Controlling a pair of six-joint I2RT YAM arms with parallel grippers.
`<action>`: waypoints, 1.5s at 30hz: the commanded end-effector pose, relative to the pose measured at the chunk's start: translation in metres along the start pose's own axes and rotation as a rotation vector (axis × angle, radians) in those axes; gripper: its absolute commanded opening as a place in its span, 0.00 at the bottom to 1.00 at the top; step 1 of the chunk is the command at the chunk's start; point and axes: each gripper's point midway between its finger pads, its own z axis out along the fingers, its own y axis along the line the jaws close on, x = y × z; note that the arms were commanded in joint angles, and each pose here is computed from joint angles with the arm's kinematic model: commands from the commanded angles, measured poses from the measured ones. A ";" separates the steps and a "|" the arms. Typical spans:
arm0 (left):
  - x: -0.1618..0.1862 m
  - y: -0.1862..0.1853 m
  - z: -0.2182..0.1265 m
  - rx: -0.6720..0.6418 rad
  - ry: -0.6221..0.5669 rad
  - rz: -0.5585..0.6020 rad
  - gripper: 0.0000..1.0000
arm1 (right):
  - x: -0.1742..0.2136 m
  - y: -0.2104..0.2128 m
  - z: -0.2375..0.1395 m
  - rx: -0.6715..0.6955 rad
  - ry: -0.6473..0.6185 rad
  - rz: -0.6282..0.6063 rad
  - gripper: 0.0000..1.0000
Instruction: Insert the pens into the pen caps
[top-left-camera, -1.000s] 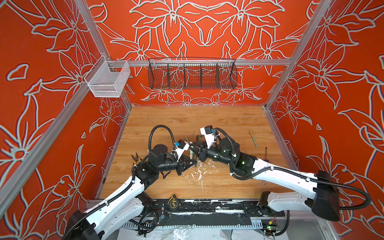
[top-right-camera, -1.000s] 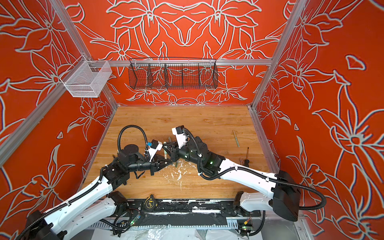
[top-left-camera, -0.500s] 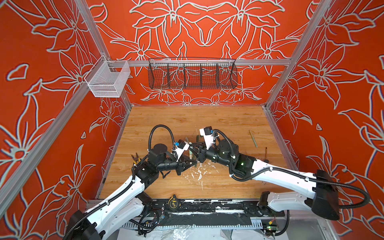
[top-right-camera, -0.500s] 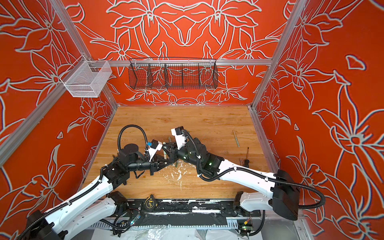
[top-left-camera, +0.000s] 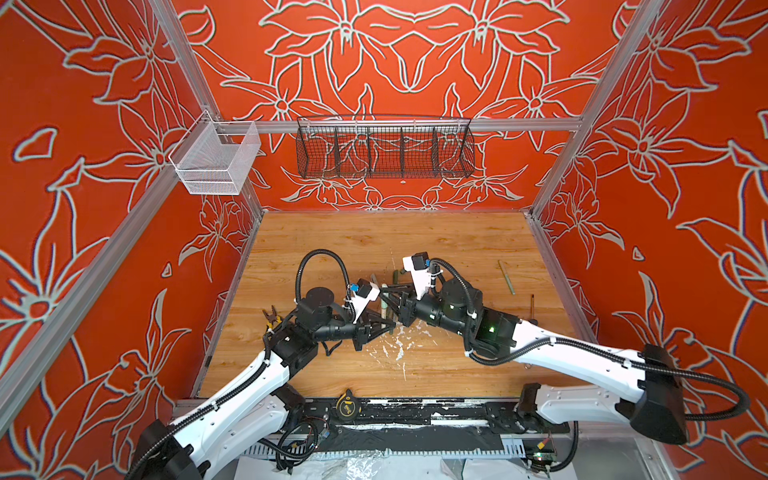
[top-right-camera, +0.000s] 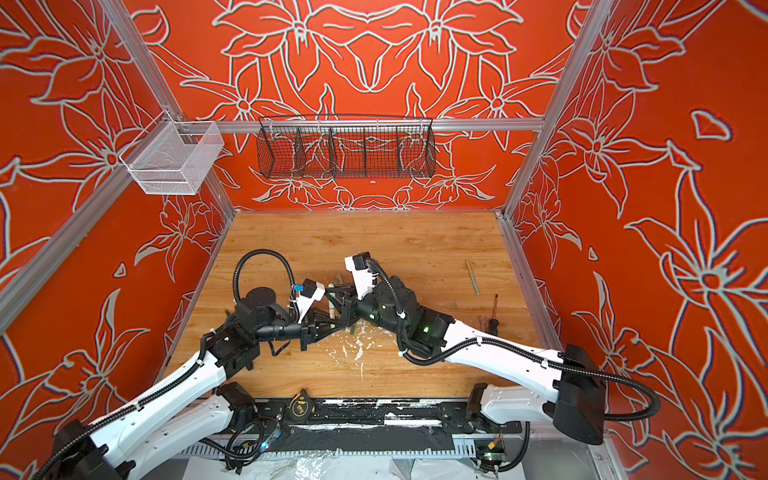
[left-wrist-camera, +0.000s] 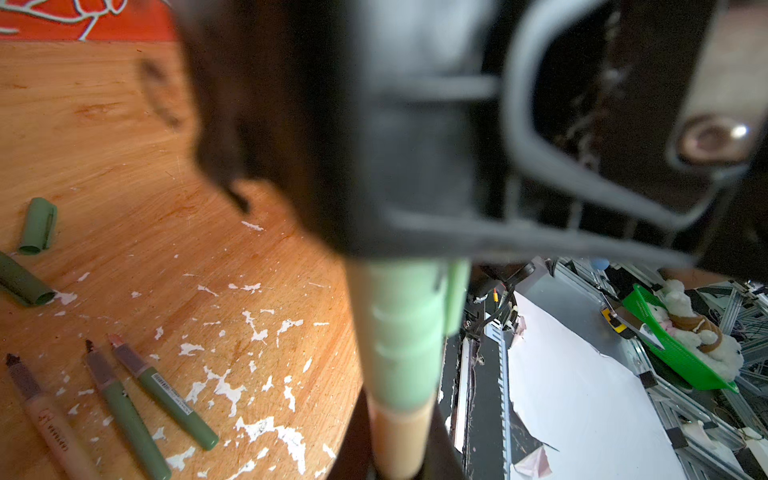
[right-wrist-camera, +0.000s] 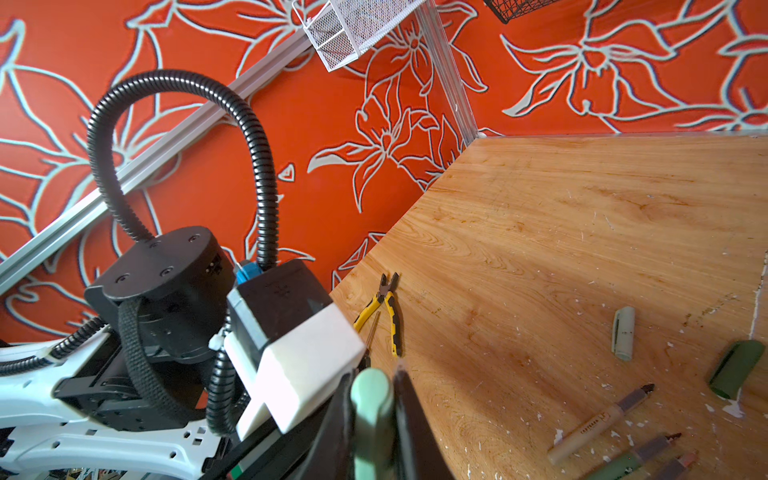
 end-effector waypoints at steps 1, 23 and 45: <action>-0.091 -0.045 -0.023 0.076 -0.291 0.311 0.00 | 0.092 -0.001 -0.004 -0.025 0.333 0.043 0.00; -0.095 -0.124 -0.052 0.449 -0.246 0.380 0.00 | 0.124 0.043 -0.074 -0.503 0.588 -0.079 0.00; -0.127 -0.062 -0.052 -0.002 -0.432 0.390 0.00 | 0.138 -0.056 -0.032 0.161 0.547 0.129 0.00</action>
